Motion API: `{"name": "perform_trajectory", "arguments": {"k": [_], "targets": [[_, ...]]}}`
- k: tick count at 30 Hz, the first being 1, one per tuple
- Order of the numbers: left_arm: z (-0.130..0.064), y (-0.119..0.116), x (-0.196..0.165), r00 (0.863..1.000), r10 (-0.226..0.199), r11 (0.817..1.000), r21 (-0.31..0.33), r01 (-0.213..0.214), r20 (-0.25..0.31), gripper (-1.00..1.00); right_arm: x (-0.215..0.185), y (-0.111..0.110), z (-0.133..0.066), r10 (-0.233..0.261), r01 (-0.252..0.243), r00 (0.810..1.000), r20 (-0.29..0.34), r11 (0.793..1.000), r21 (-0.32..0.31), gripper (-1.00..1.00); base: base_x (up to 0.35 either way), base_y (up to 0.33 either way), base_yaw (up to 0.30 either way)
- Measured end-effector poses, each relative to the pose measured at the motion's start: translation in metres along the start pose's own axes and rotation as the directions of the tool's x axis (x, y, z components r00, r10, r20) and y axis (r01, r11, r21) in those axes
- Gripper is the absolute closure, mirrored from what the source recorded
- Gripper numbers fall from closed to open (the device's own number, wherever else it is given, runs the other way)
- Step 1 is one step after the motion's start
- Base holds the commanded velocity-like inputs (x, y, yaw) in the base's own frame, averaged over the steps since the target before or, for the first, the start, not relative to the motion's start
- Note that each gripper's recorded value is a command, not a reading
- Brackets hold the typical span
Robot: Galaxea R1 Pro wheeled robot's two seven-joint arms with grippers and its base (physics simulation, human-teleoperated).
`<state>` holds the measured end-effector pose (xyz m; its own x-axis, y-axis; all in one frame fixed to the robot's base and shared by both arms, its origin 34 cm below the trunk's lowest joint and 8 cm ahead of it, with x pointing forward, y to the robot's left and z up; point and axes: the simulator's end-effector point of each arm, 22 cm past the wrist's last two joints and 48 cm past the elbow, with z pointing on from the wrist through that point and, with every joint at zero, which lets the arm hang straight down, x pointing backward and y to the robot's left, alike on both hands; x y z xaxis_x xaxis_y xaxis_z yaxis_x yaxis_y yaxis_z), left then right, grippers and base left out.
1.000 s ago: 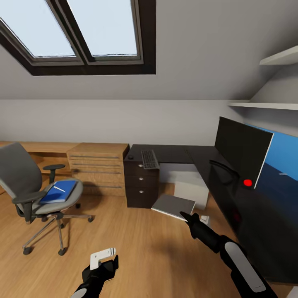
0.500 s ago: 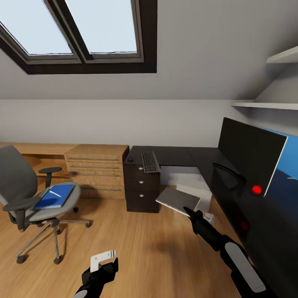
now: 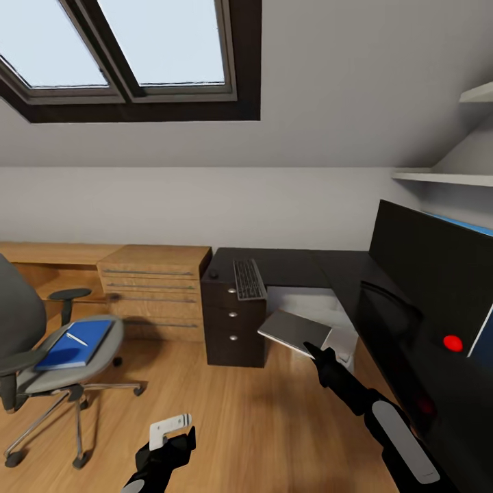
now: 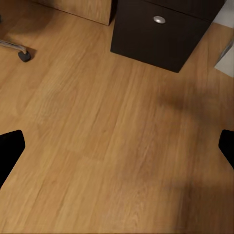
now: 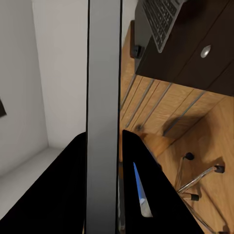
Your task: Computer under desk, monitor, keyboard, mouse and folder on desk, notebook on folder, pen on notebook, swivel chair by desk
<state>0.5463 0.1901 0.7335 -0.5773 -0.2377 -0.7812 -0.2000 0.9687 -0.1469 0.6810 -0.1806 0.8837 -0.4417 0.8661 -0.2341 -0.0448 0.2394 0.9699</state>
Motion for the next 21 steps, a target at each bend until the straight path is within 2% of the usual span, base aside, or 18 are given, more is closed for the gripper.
{"name": "perform_trajectory", "arguments": {"k": [14, 17, 21], "targets": [[-0.014, -0.004, -0.019, 1.0, -0.001, 1.0, 0.0, 0.001, -0.001, -1.0, -0.008, 0.031, -0.001, -0.009, 0.009, 1.0, 0.008, 1.0, -0.015, 1.0, 0.322, 0.0, 0.0], [-0.017, -0.005, -0.023, 1.0, -0.001, 1.0, 0.0, 0.001, -0.001, -1.0, -0.014, 0.042, -0.003, -0.016, 0.017, 0.999, 0.034, 0.999, -0.029, 1.0, 0.322, 0.0, 0.0], [-0.021, -0.006, -0.028, 1.0, -0.001, 1.0, -0.001, 0.001, -0.001, -1.0, -0.025, 0.055, -0.012, -0.026, 0.031, 0.995, 0.098, 0.999, -0.045, 1.0, 0.322, 0.0, 0.0]]}}
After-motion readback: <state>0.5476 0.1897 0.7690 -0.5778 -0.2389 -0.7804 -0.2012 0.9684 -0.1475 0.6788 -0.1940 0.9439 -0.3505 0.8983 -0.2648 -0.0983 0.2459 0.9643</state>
